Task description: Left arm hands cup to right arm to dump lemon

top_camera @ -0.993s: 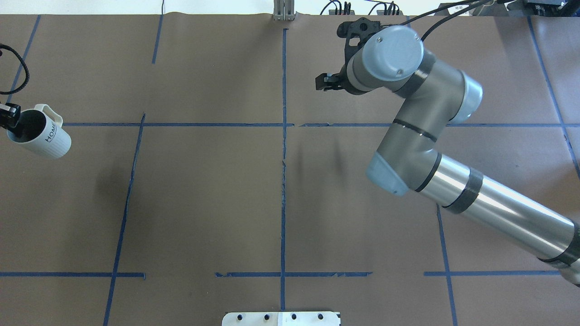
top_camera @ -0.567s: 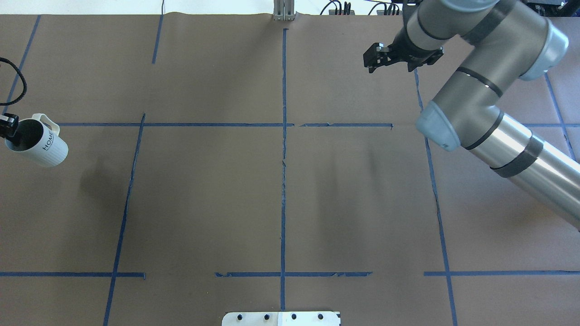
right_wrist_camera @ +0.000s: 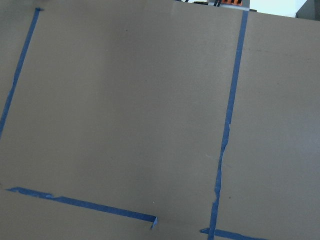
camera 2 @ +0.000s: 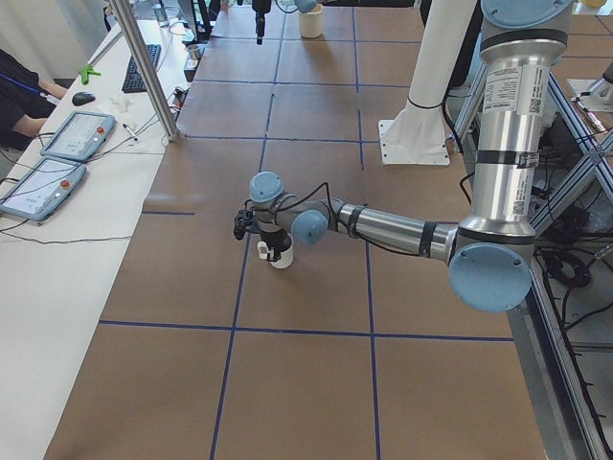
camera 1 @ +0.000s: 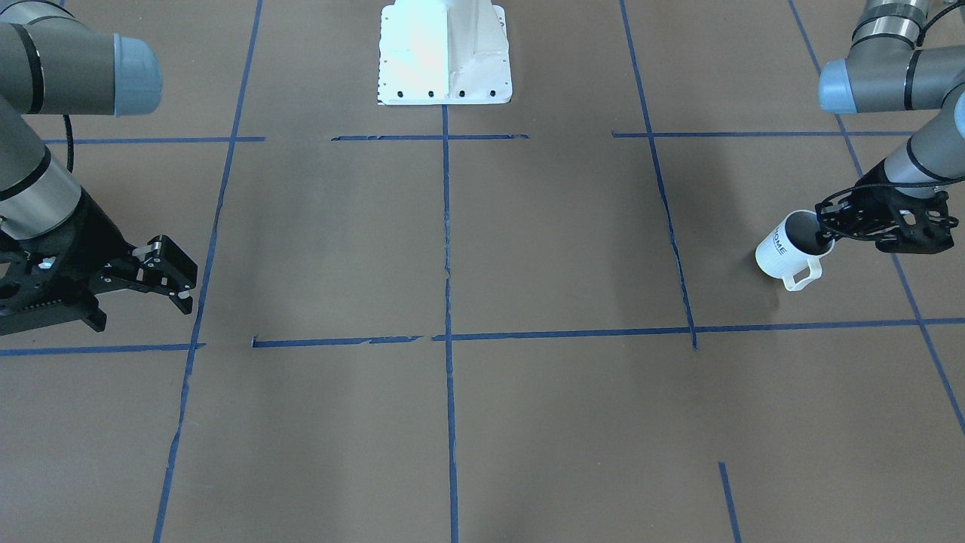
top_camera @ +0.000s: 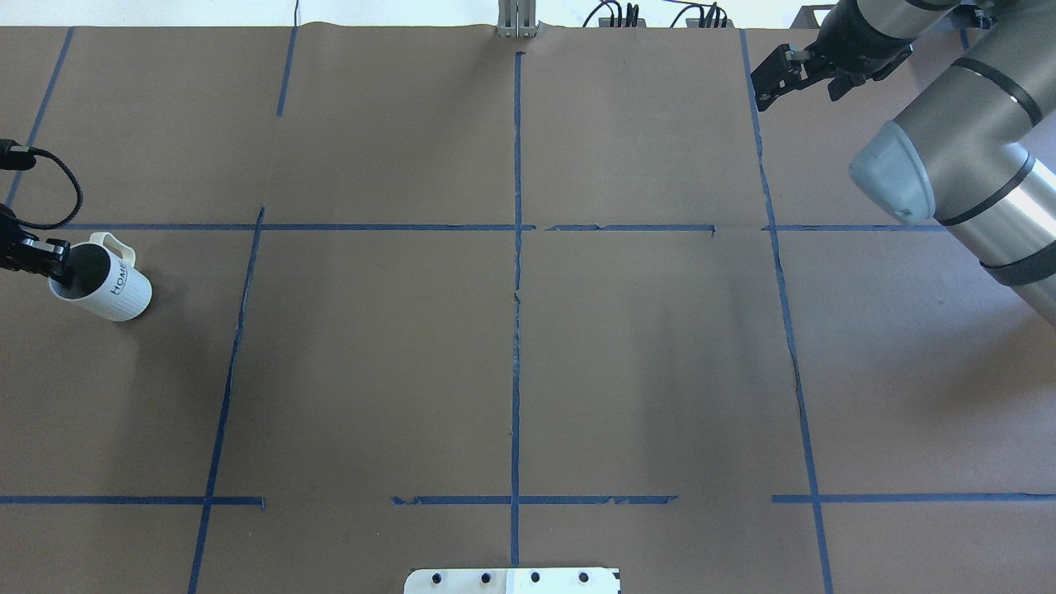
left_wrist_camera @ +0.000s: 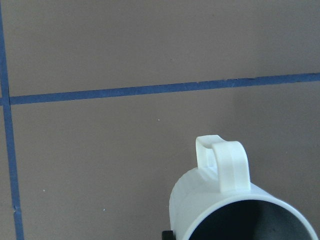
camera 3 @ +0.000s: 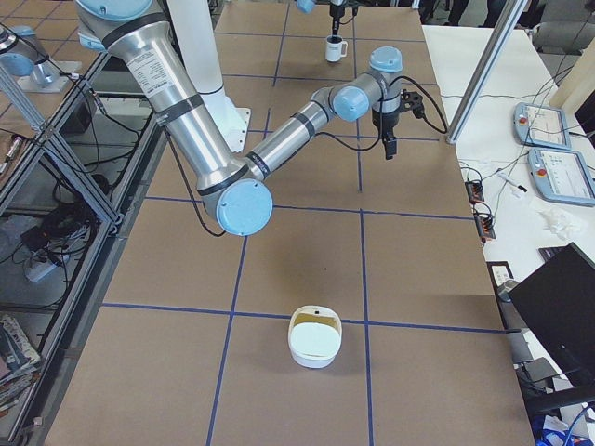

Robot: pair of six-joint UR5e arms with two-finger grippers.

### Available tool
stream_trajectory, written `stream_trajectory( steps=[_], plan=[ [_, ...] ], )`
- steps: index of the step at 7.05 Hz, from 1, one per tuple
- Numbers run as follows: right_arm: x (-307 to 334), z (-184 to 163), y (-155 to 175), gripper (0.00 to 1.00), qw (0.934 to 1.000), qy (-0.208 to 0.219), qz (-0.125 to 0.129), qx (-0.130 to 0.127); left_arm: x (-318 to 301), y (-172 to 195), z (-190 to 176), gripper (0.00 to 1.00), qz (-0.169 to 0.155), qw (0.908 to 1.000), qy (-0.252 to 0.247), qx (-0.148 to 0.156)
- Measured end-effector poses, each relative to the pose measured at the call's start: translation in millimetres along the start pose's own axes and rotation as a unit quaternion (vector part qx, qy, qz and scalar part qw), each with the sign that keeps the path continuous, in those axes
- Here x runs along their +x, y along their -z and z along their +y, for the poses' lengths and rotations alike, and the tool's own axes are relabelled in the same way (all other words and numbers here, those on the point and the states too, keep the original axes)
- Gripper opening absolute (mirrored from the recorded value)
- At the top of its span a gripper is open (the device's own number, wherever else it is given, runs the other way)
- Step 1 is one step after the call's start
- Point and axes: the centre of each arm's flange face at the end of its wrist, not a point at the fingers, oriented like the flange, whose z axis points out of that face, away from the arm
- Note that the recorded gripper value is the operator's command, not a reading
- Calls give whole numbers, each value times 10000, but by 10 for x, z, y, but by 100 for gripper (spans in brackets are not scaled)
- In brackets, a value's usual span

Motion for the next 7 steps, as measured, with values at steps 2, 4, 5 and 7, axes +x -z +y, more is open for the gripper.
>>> stream_trajectory(
  steps=[2,4,5,7],
  plan=[
    [46,5,5,100,10000,11,-1,-21,124,-23,-19,100,59,10000,-74,10],
    [58,5,3,100,10000,8,1,-23,266,210,-22,100,-19,9999,-84,-72],
    [63,6,3,100,10000,5,1,-24,331,513,-67,100,-162,9996,-179,-152],
    [139,24,-19,100,10000,-2,20,-56,274,1197,-243,100,-379,9977,-535,-180]
  ],
)
